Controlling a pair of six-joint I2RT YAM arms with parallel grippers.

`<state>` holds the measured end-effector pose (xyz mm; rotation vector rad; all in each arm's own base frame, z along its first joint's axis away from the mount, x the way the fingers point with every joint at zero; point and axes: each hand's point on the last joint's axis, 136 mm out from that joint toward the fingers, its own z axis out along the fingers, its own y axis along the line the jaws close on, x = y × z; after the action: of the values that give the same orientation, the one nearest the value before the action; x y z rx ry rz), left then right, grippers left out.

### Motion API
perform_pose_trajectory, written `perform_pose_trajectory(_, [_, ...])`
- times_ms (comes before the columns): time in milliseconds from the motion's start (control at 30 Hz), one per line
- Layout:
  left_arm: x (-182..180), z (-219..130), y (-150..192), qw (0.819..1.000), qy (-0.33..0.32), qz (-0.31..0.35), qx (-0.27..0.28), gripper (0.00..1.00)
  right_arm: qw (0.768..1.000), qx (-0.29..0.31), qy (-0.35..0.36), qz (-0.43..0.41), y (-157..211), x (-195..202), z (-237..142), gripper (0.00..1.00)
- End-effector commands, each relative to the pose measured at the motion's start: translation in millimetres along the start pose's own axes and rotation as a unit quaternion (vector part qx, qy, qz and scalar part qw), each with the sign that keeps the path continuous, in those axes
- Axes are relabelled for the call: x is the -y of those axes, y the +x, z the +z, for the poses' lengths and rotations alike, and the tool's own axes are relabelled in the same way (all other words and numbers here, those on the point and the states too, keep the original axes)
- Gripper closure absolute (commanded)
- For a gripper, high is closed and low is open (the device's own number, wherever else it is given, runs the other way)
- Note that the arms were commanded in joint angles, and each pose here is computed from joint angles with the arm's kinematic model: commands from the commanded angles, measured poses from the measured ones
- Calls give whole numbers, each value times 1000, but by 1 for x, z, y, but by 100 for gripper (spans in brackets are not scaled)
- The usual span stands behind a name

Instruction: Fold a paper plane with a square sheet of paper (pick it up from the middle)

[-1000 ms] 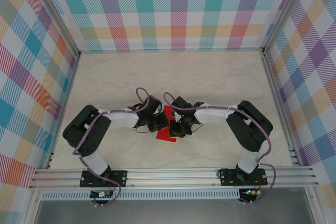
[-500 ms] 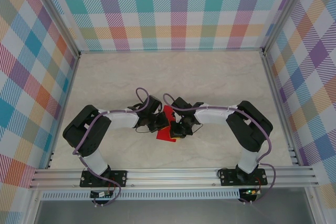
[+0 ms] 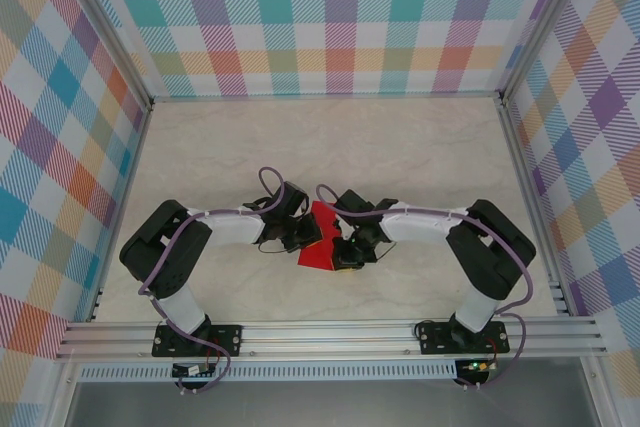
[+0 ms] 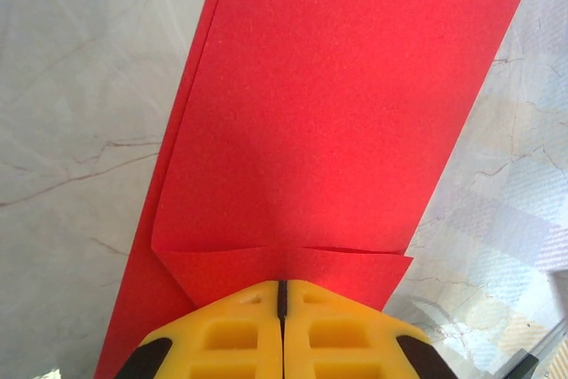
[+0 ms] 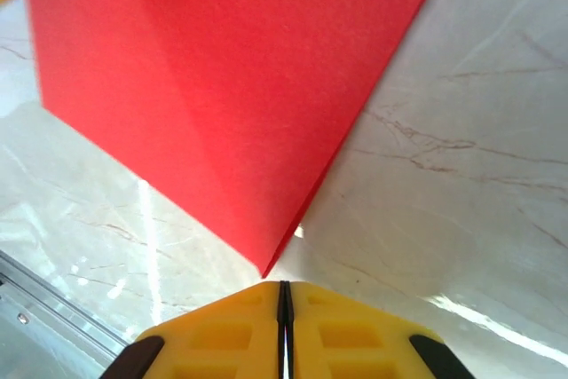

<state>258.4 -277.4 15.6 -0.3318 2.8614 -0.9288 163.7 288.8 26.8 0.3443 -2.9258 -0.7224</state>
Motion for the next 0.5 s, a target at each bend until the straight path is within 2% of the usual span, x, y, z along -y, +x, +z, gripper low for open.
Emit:
perform_pose_trajectory(0, [-69,11,21,991,-125,-33,-19,94,998,58,-24,-23,-18,-21,-21,89])
perform_pose_trajectory(167, [-68,11,21,992,-123,-34,-19,94,998,48,-38,-12,-31,-32,-8,89])
perform_pose_trajectory(467, [-66,12,22,992,-114,-39,-21,94,999,39,-30,6,-39,-25,13,90])
